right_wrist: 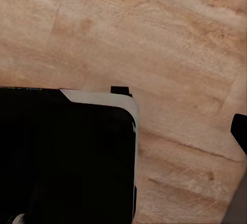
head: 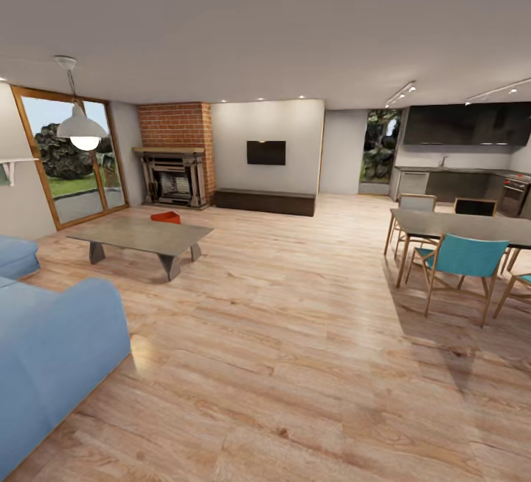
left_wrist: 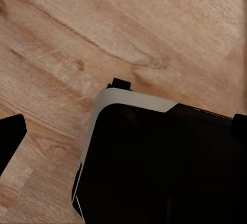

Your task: Move the two storage containers from the living room to the garage. In the garage, place one container on the floor and stack the other container on top of it (either order is fine).

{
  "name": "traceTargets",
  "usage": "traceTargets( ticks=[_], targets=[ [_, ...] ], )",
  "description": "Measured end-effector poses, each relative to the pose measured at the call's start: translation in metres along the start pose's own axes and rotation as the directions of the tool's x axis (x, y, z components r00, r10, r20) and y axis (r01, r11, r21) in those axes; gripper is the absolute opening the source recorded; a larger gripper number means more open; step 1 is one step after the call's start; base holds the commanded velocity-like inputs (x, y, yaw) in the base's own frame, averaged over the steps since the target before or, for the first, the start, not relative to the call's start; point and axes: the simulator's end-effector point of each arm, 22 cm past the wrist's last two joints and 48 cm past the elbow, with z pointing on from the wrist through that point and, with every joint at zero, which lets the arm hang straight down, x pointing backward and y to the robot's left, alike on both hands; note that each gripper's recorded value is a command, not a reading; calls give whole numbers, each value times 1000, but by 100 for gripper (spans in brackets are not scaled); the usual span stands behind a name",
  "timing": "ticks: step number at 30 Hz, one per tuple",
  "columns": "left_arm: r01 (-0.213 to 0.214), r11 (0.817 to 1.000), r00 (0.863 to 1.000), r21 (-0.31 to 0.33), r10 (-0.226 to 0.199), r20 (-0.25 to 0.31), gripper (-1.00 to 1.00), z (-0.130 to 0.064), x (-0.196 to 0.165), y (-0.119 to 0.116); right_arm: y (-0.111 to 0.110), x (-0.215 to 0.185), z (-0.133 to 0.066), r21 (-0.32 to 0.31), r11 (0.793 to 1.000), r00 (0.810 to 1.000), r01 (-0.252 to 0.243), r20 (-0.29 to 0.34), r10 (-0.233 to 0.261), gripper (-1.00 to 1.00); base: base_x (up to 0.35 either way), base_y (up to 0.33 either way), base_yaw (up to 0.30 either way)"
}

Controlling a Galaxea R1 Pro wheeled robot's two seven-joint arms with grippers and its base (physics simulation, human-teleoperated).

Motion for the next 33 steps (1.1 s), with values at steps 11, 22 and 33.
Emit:
traceTargets(
  ticks=[11, 22, 33],
  targets=[
    [1, 1000, 1000, -1, -1, 1, 100, 0, 0, 0, 0, 0, 0, 0, 1000, 1000, -2, 0, 2, 100, 321, -124, 0],
    [1, 1000, 1000, 0, -1, 2, 100, 0, 0, 0, 2, 0, 0, -2, 1000, 1000, -6, -1, 6, 100, 317, -157, 0],
    [-2, 1000, 1000, 1, 2, 4, 100, 0, -1, -1, 2, 0, 0, -2, 1000, 1000, -7, -1, 7, 100, 316, -158, 0]
  ],
)
